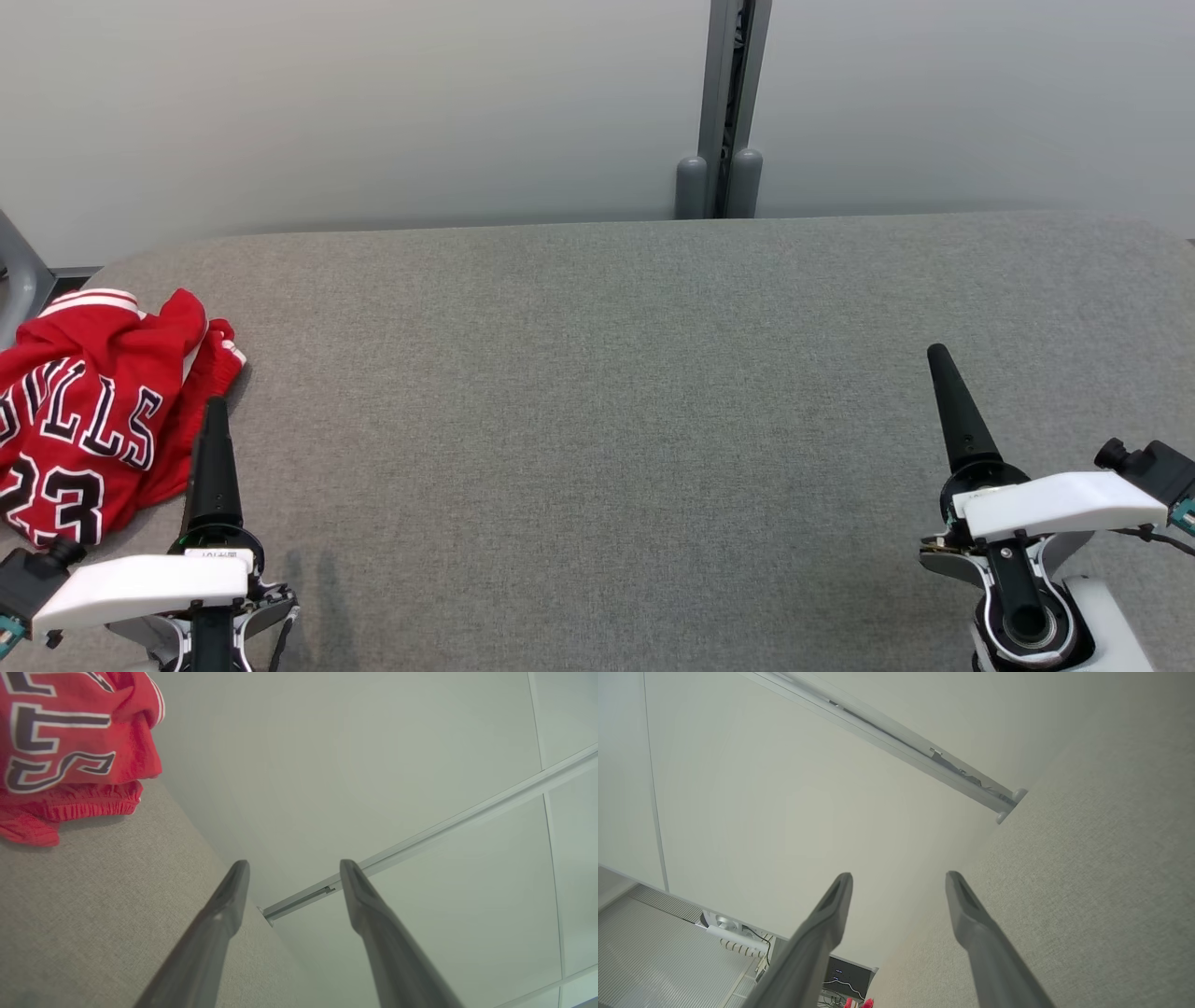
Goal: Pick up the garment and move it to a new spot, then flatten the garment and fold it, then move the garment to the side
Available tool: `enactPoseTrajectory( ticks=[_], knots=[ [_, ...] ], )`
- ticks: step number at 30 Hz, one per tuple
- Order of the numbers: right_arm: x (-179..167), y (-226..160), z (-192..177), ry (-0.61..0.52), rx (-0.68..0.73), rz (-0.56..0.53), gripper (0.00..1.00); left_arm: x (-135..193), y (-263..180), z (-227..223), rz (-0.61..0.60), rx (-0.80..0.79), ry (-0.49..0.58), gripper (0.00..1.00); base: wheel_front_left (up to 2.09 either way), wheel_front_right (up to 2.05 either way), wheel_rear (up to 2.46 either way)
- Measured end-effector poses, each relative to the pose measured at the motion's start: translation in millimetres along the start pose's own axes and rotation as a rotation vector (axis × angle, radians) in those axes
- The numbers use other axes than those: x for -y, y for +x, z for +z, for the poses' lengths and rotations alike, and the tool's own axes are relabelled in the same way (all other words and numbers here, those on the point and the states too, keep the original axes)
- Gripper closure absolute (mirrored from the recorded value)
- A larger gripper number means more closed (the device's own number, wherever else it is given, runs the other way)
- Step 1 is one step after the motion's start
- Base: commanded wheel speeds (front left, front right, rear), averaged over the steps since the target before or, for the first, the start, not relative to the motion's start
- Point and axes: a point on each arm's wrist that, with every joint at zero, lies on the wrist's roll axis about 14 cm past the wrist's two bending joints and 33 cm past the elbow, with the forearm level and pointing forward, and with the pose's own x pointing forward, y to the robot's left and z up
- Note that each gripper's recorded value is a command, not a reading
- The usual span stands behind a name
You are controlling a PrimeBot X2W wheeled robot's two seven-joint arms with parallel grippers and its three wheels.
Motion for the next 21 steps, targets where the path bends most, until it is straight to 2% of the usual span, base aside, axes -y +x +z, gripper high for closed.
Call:
enactPoseTrajectory(
  ticks=[6, 21],
  knots=[
    [-3.2, -3.2, 0.9, -0.12, 0.006, 0.018, 0.0, 3.3, 1.0, -2.4, -0.015, -0.004, 0.107, 0.0, 0.0, 0.0, 0.0],
    [-8.6, -7.9, 9.7, -0.431, 0.039, 0.051, 0.0, 19.6, 3.3, -14.4, -0.074, -0.022, 0.451, 0.0, 0.0, 0.0, 0.0]
  ],
)
